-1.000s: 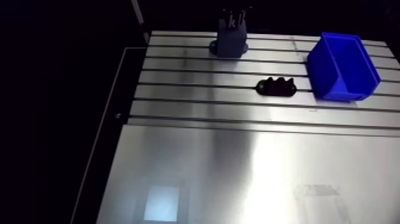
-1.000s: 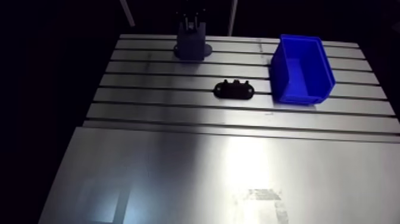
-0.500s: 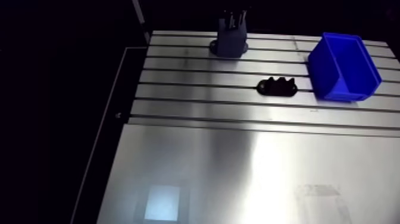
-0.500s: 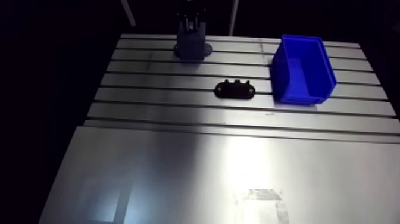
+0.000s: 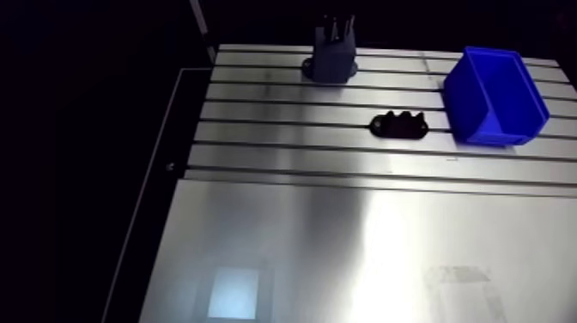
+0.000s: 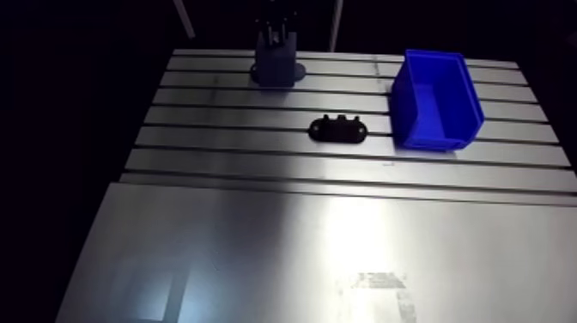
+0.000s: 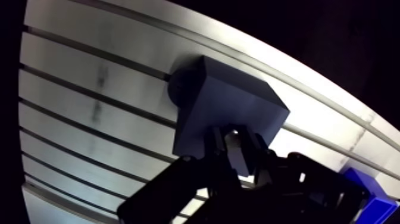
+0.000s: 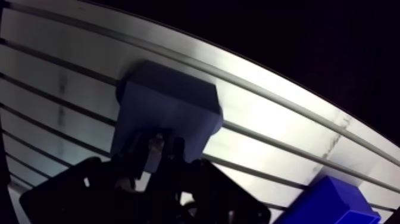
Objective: Pick up the M10 bolt and insert it into the hex recess until seated.
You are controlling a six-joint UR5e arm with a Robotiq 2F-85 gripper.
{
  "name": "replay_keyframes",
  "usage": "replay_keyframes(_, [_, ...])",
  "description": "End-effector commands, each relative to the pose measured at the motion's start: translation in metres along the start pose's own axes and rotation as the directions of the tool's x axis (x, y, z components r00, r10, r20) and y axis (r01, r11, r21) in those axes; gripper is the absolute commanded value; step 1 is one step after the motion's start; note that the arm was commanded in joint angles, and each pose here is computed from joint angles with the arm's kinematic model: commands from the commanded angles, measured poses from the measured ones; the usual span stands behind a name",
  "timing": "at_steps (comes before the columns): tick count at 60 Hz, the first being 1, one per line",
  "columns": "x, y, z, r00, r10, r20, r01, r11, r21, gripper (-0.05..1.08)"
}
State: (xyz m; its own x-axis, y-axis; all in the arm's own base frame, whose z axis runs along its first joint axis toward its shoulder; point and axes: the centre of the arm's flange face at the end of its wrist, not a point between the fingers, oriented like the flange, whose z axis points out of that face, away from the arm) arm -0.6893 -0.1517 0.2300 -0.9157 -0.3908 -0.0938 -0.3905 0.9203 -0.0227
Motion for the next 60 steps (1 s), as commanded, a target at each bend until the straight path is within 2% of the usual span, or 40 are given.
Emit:
replay_keyframes(1, [-0.0001, 0.0023, -0.0005, 1.000, -0.019, -0.004, 0.019, 1.000, 0.005, 0.70])
replay_keyframes(20, [-0.0003, 0.0028, -0.0016, 0.998, -0.058, -0.008, 0.058, 0.998, 0.009, 0.70])
replay_keyframes(60, [-0.0002, 0.0023, -0.0016, 0.992, -0.126, -0.007, 0.126, 0.992, 0.006, 0.70])
